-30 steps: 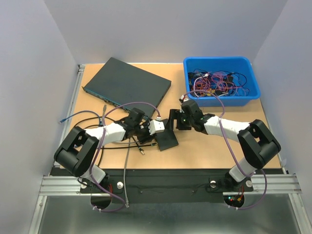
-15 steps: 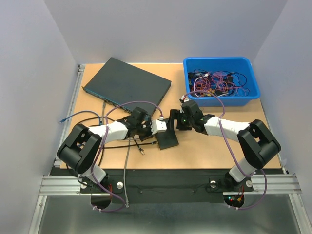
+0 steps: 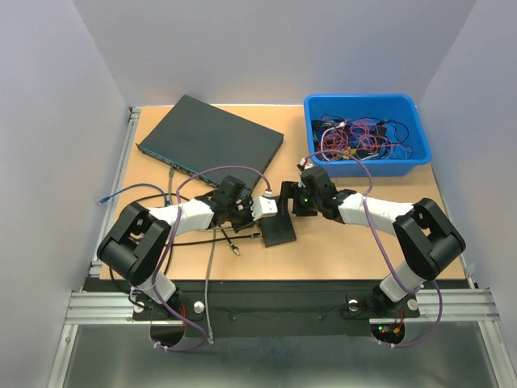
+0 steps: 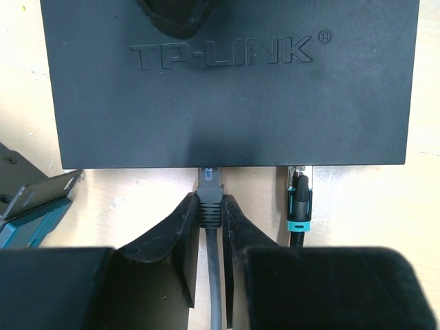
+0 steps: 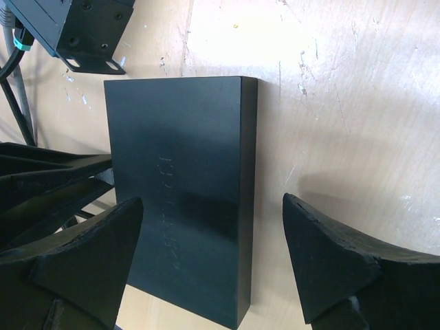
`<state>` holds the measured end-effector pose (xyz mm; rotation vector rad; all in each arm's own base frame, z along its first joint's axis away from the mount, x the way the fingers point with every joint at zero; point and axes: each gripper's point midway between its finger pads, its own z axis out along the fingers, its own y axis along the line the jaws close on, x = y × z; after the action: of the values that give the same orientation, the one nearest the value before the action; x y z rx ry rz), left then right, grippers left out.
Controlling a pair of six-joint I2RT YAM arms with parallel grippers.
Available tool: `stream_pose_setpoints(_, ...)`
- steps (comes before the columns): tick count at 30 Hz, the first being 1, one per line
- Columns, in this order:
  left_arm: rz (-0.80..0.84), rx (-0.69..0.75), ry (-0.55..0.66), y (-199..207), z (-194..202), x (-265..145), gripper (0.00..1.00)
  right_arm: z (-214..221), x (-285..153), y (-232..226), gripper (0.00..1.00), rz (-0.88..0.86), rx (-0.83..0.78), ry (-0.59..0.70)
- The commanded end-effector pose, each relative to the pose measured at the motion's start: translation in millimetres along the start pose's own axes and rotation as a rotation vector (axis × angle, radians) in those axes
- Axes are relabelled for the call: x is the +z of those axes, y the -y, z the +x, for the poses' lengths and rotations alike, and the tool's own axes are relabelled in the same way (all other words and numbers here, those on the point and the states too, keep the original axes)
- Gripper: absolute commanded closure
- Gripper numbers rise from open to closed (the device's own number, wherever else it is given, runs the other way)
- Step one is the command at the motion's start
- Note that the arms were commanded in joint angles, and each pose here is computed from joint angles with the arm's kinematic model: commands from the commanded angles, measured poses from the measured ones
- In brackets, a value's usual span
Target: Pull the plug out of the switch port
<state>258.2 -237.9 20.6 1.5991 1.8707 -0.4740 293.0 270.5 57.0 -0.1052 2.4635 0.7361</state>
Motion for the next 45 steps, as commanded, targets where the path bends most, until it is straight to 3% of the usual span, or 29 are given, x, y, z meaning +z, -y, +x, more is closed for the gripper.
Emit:
stream_pose_setpoints(1, -0.066, 0.009, -0.015, -19.8, -1.4, 0.7, 1.00, -22.5, -6.3, -15.9, 0.13, -0.038, -0.023, 0.079)
stream_pose_setpoints(3, -0.072, 0.011, -0.014, -23.4, -1.0, 1.8, 0.88, -18.4, -2.6, -14.6, 0.12, -0.035, -0.013, 0.064)
stream_pose_setpoints(6, -0.065, 0.011, -0.006, -22.5, -1.4, 2.1, 0.55, -11.4, 3.7, -7.3, 0.12, -0.013, 0.006, 0.044)
stream_pose_setpoints(9, -0.095, 0.041, 0.022, -25.2, -5.9, -1.0, 0.45, -9.7, 4.0, -5.2, 0.12, -0.008, 0.012, 0.050)
stream_pose_setpoints(18, -0.079, 0.053, 0.029, -24.9, -13.3, -0.4, 0.45, -5.1, -2.7, -3.5, 0.12, -0.018, 0.024, 0.060)
stream_pose_setpoints(24, -0.042, 0.059, 0.138, -14.3, -50.5, -29.1, 0.43, -6.4, -8.8, -2.0, 0.12, -0.013, 0.020, 0.080)
stream_pose_setpoints(33, 0.155, -0.018, 0.156, 26.6, -49.1, -32.5, 0.46, -3.7, -16.1, -11.4, 0.12, -0.052, 0.089, 0.074)
stream_pose_setpoints(38, -0.016, 0.094, 0.142, 18.5, -39.1, -33.0, 0.46, -5.1, -22.8, -11.5, 0.12, -0.054, 0.149, 0.101)
stream_pose_setpoints(44, -0.260, 0.262, 0.215, 15.1, -64.0, -49.4, 0.44, -7.1, -23.5, -5.7, 0.12, -0.027, 0.154, 0.123)
stream_pose_setpoints(45, -0.306, 0.307, 0.180, 19.8, -57.2, -48.7, 0.43, -7.1, -23.8, -4.1, 0.12, -0.021, 0.155, 0.128)
